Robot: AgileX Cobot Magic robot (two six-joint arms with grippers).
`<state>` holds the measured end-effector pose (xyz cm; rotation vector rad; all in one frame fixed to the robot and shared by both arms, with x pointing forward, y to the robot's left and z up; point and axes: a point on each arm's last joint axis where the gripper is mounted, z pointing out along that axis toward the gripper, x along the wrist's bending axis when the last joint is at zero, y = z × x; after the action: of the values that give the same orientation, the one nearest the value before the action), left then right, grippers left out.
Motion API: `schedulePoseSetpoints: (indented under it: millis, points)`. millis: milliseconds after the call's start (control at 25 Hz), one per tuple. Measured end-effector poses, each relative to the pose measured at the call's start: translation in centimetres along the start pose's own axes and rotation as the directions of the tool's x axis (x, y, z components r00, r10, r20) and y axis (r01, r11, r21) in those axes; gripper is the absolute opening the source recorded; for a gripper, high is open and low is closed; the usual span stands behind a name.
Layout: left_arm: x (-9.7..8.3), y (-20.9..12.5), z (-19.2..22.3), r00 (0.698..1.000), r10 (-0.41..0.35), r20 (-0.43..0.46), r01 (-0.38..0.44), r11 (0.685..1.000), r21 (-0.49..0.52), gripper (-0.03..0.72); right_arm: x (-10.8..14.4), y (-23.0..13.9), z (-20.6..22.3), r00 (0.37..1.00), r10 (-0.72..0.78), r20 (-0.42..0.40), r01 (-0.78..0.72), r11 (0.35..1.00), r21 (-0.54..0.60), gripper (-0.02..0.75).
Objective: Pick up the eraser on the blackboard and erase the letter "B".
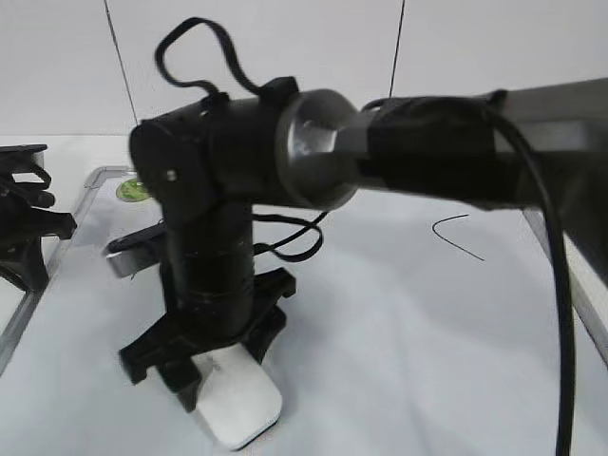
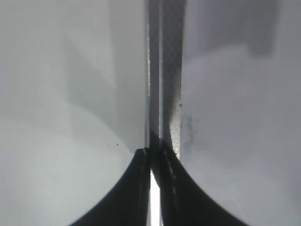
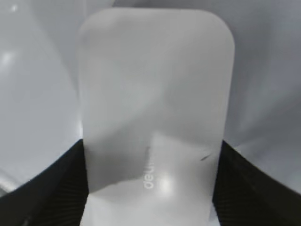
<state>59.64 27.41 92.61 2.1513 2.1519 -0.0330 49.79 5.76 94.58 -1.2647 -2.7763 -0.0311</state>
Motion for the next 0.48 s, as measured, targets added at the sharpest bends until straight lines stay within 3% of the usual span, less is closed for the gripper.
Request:
schedulePoseSetpoints:
  millis: [280, 400, 480]
  points:
    - [0.0, 0.0, 0.0, 1.0, 0.0, 0.0, 0.0, 1.0, -0.002, 0.024, -9.2, 1.2, -0.9, 0.977, 0.211, -0.004, -0.211, 0.977, -0.022, 0.543]
    - [0.0, 0.0, 0.0, 1.0, 0.0, 0.0, 0.0, 1.0, -0.002, 0.025, -11.3, 1.2, -1.1, 0.966, 0.259, -0.006, -0.259, 0.966, -0.026, 0.543]
    - [0.0, 0.0, 0.0, 1.0, 0.0, 0.0, 0.0, 1.0, -0.002, 0.025, -11.5, 1.1, -1.4, 0.966, 0.26, -0.008, -0.26, 0.965, -0.035, 0.543]
